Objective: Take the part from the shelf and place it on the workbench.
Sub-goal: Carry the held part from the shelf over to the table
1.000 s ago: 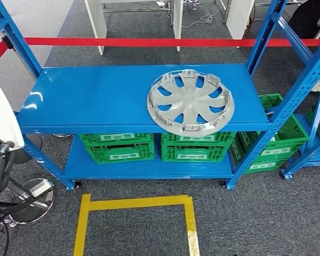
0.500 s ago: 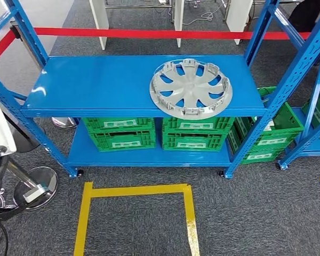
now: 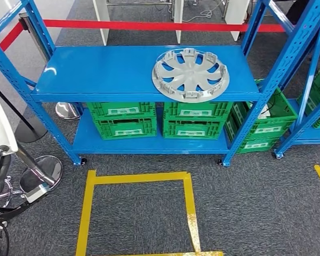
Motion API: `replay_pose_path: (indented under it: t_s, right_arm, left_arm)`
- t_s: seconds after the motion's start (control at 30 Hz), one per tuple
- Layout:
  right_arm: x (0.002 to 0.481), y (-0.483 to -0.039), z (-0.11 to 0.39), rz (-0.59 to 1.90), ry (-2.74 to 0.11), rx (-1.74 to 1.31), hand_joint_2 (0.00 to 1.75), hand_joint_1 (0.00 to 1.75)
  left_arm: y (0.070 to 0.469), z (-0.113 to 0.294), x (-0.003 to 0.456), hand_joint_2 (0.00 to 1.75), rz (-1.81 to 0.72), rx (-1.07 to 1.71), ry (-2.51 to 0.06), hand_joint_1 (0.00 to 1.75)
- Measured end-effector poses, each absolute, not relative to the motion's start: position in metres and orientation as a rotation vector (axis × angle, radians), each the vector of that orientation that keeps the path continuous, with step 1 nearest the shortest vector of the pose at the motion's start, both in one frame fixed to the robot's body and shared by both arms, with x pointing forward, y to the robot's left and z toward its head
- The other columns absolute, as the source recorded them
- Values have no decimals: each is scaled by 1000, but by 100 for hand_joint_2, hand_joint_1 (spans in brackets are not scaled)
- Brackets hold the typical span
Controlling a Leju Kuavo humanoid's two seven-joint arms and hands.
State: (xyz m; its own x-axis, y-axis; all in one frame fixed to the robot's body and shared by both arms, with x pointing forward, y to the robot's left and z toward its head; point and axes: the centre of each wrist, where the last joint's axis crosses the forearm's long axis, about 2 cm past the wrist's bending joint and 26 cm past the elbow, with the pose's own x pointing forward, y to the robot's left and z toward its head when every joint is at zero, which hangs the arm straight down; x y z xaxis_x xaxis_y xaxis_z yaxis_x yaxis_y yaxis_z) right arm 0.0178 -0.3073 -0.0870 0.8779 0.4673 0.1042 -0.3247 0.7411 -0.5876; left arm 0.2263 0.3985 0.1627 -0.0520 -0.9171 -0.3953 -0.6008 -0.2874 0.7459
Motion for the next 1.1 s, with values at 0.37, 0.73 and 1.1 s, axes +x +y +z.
replay_pose_path:
  t_s: [0.37, 0.73, 1.1]
  right_arm:
    - [17, -306, -86, 441, -252, -595, 0, 0]
    - [14, -306, -84, 446, -243, -592, 0, 0]
    - [16, -306, -83, 431, -246, -592, 0, 0]
  left_arm:
    - [398, 163, 227, 175, -1266, 1885, -1619, 175]
    - [391, 166, 233, 175, -1256, 1880, -1652, 175]
    - [390, 167, 234, 175, -1250, 1879, -1658, 175]
